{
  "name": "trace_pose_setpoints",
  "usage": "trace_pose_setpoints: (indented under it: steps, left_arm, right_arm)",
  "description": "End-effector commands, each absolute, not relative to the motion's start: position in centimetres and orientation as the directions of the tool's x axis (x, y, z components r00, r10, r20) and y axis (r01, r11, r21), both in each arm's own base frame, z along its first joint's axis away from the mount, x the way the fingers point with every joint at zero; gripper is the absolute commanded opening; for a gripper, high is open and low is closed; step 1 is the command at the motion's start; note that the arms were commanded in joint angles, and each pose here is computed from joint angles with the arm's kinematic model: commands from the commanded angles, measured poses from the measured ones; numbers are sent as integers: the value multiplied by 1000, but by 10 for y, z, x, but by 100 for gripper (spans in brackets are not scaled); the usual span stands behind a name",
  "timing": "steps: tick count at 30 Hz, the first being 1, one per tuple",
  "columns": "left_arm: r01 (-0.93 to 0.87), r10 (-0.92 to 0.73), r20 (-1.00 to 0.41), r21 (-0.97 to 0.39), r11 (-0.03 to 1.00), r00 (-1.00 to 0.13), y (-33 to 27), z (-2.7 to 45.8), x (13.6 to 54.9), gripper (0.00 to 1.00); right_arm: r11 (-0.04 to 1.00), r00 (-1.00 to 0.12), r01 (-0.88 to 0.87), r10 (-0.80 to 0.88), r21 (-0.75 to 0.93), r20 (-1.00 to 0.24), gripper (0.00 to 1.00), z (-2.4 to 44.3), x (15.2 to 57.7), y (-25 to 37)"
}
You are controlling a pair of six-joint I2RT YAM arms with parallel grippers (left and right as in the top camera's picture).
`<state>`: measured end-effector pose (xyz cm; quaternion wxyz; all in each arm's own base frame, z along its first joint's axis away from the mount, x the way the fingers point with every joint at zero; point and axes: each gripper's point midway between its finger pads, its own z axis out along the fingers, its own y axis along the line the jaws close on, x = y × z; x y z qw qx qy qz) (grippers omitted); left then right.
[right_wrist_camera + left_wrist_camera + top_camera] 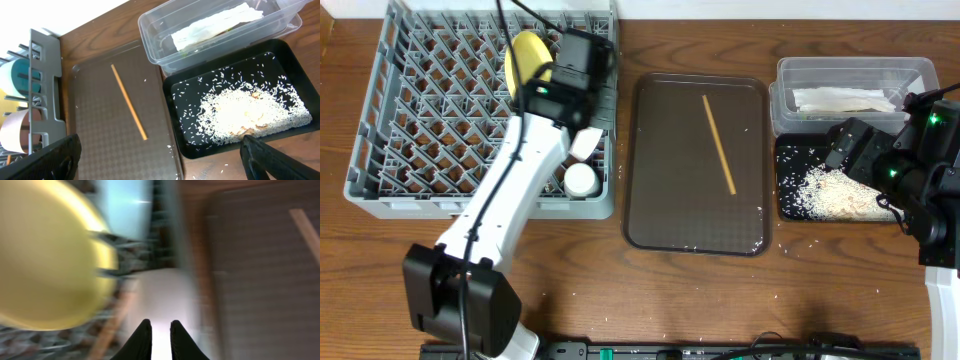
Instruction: Sort waste into correct bins and load items into the dishwasher
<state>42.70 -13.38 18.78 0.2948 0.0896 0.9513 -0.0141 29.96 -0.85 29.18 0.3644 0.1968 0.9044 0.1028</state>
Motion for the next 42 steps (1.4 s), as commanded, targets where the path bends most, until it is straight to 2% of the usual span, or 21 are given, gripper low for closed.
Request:
trace_pose_setpoints:
  steps: [1,4,10,17,21,26,31,39,42]
  left_arm:
    - [133,12,-536,-189,973,-844,-187,187,412,22]
    - [213,78,-535,-195,957,-841,-231,172,406,30]
    - [292,143,-506,-227,929,-851,-296,143,388,32]
    - [232,91,-443,-275,933,-892,-320,103,393,34]
    - [260,80,-458,-346,901,-886,-344,93,402,37]
    - [295,83,-495,-367,882,-865,-365,85,407,41]
    - [381,163,-542,-319,868,-824,-375,75,409,41]
    - [459,271,-646,-138,878,-713,-376,73,424,41]
    - [481,287,-665,-124,868,-689,-382,70,427,41]
  right_arm:
    - [896,-650,291,442,334,-618,99,294,300,-10]
    - [896,-650,291,442,334,-618,99,294,300,-10]
    - [897,-650,291,441,334,-619,99,294,300,-10]
    - [896,-650,291,442,334,-619,99,294,300,-10]
    - [896,-650,291,442,334,-619,99,294,300,-10]
    - [896,-650,291,442,334,-618,99,294,300,-10]
    - [896,-650,291,442,334,-618,99,294,300,-10]
    - [896,-650,291,442,334,-618,99,294,300,-10]
    - [896,-650,291,442,334,-618,99,294,300,-10]
